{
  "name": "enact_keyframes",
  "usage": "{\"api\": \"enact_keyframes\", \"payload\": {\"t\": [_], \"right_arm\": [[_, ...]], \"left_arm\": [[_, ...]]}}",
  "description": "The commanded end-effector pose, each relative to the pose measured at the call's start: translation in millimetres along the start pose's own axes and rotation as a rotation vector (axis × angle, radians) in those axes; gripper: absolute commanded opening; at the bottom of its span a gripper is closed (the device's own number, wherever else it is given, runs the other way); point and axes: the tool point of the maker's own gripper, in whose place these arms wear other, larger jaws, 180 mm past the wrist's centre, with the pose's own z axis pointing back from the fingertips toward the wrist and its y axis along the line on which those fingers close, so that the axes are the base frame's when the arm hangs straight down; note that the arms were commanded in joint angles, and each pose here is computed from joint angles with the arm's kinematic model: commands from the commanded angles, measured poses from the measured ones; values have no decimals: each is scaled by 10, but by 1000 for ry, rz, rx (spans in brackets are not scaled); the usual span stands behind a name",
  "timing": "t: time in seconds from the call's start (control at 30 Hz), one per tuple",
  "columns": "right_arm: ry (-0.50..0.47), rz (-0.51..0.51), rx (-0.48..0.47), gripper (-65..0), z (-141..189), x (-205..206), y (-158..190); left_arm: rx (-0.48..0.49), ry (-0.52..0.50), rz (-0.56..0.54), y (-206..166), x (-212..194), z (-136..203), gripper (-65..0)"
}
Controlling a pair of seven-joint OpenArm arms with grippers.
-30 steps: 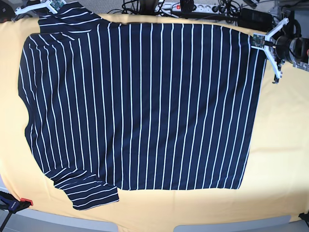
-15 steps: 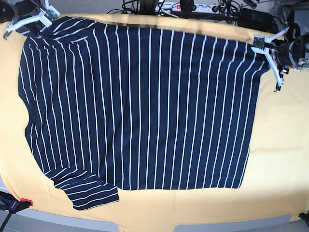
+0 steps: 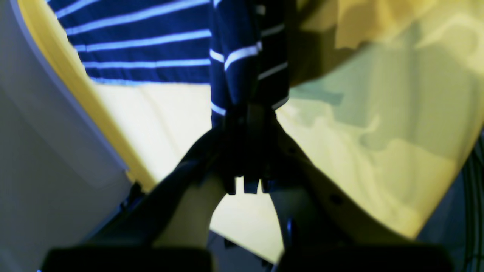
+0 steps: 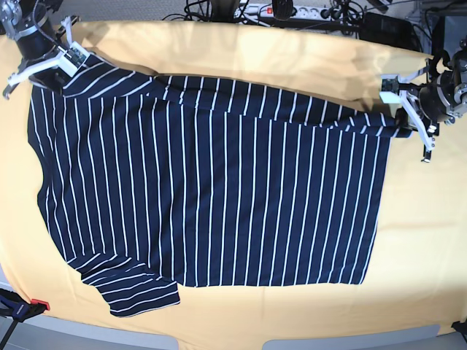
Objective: Fold the T-shirt properly
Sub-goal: 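Drag the held edge across the shirt body with both grippers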
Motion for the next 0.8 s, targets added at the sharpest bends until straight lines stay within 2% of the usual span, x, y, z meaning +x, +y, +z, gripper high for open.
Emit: {"api": "enact_keyframes", "payload": {"t": [0.0, 0.07, 0.23, 0.37, 0.5, 0.6, 0.7, 0.77], "right_arm": [[-23, 27, -22, -650, 13, 53, -81], [-32, 58, -21, -650, 1, 65, -120], [-64, 138, -42, -650, -29, 113, -314], [-151, 132, -31, -650, -36, 265, -425], [-181, 142, -37, -650, -90, 289, -497], [-219, 89, -22, -650, -156, 341, -569], [-247, 36, 15, -650, -218, 376, -609], [-250, 13, 2, -650, -276, 345, -694]], "left_arm": [[27, -9, -14, 88, 13, 29, -650], [31, -37, -6, 85, 71, 20, -650], [67, -34, -10, 181, 66, 26, -650], [150, -27, 9, 396, 40, 64, -650], [215, -73, 67, 519, 129, 62, -650], [217, -144, 104, 497, 236, 8, -650], [228, -135, 122, 490, 181, -61, -650], [235, -119, 144, 487, 100, -112, -650]]}}
